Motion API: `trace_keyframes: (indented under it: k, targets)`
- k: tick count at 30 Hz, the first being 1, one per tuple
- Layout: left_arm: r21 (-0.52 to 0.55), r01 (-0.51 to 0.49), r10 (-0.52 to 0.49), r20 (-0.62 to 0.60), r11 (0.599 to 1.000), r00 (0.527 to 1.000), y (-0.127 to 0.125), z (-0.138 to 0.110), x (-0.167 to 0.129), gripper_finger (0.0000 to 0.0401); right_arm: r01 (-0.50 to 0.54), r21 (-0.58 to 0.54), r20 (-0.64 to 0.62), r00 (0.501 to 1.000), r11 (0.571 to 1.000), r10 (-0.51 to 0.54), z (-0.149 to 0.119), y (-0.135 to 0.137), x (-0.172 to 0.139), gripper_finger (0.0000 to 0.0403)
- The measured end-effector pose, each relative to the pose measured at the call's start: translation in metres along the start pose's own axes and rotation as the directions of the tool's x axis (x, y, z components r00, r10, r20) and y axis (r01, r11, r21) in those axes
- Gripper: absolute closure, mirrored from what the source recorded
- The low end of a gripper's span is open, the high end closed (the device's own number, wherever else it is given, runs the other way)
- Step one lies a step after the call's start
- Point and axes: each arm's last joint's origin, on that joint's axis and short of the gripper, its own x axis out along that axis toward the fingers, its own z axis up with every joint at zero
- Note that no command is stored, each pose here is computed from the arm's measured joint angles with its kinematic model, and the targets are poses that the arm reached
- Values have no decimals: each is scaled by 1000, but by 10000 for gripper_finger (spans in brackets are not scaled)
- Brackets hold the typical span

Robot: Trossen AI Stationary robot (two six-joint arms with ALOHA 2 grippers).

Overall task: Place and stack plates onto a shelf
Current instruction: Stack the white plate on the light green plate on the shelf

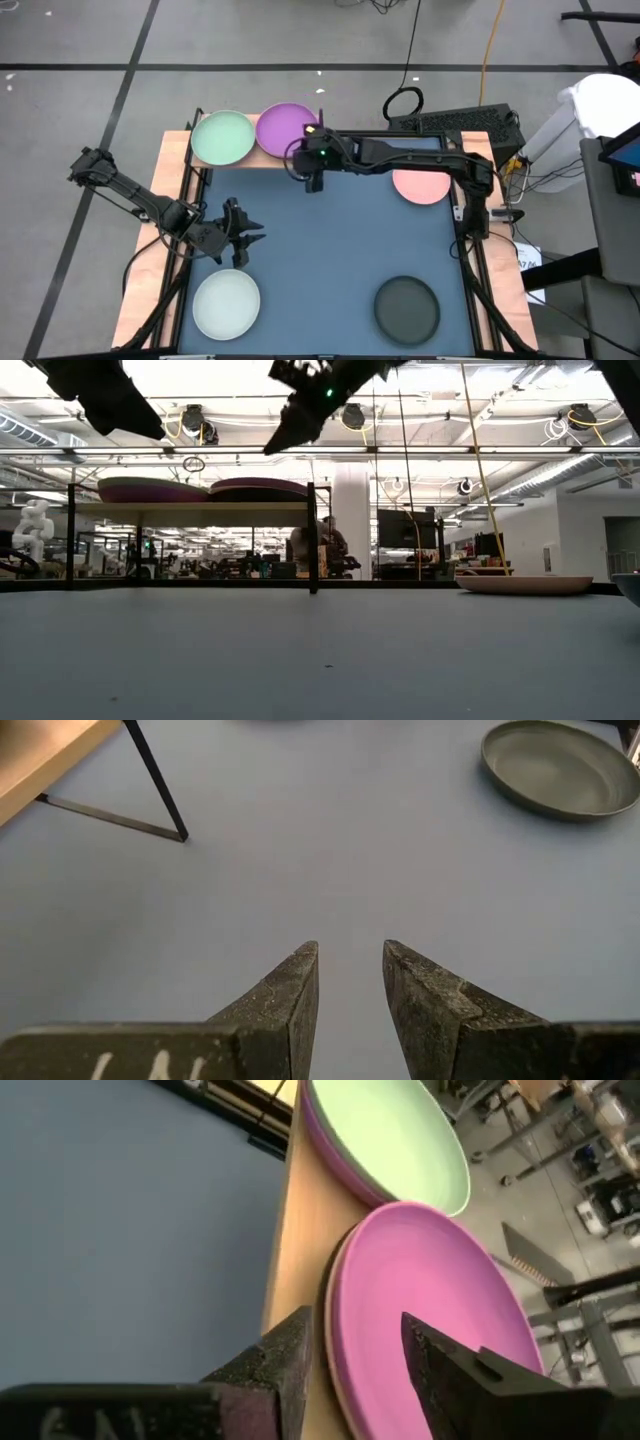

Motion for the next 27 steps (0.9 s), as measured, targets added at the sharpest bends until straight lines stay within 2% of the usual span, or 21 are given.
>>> trace_keyframes:
  k: [3, 6, 9, 12, 16, 21, 27]
  targets:
    - [-4, 0, 0, -1, 1000, 1000, 0, 0, 0, 281, -21, 84, -27, 999, 996, 23, 7, 4, -23, 272]
    - [-18, 0, 0, -2, 1000, 1000, 0, 0, 0, 281, -90, 199, -38, 994, 976, 100, 11, 12, -50, 277]
    - [-25, -4, 3, -8, 1000, 1000, 0, -1, 1, 281, -177, 267, -41, 980, 947, 195, 5, 33, -71, 281]
    - [-6, -9, 8, -27, 1000, 1000, -3, -4, 4, 281, -226, 280, -39, 968, 933, 246, -7, 59, -91, 284]
    - [23, -19, 20, -58, 1000, 998, -8, -8, 11, 281, -266, 340, -2, 959, 902, 284, -28, 84, -122, 284]
    - [51, -25, 30, -92, 998, 995, -14, -14, 19, 281, -300, 434, 31, 947, 850, 318, -66, 112, -149, 284]
    - [-2, -20, 20, -112, 1000, 994, -20, -19, 21, 281, -324, 529, 89, 940, 785, 328, -110, 136, -165, 284]
